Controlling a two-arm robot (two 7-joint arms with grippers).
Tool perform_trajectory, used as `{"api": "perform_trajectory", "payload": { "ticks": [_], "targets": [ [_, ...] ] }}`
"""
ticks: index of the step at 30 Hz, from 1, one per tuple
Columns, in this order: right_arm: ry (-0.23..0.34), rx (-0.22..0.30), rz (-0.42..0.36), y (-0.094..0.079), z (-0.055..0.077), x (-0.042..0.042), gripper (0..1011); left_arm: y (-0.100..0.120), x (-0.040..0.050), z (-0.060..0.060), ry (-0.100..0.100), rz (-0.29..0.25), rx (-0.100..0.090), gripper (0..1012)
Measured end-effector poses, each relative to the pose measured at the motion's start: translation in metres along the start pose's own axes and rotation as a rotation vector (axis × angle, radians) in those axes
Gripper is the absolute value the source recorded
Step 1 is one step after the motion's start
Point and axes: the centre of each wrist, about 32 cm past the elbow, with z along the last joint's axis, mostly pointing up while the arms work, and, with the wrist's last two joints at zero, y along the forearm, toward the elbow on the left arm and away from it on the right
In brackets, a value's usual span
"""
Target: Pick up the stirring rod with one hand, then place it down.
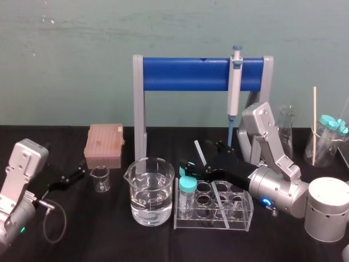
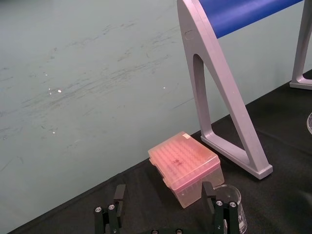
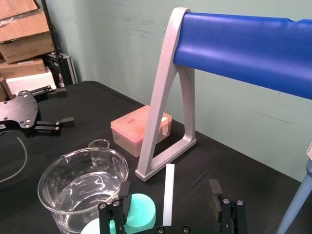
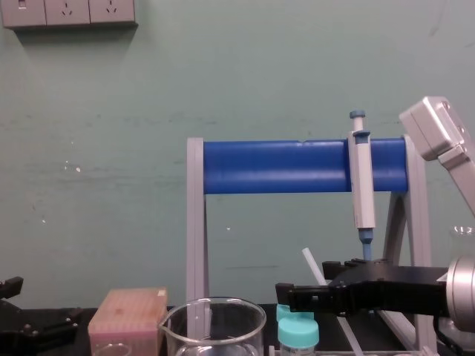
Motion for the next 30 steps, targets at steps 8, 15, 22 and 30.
{"api": "perform_trajectory", "payload": {
  "ticks": [8,15,22,30],
  "targets": [
    [0.002,0.001,0.001,-0.0002,0.0001,0.0000,982,0.0000,0.0000,0.0000,0.000,0.000,0.000,1000],
    [0.004,0.003,0.001,-0.0005,0.0000,0.0000,812,0.0000,0.0000,0.0000,0.000,0.000,0.000,1000],
    [0.004,0.003,0.001,-0.0006,-0.0001,-0.0001,594,0.0000,0.0000,0.0000,0.000,0.000,0.000,1000],
    [0.004,0.003,0.001,-0.0007,0.0000,-0.0001,346,0.0000,0.0000,0.0000,0.000,0.000,0.000,1000]
  ]
}}
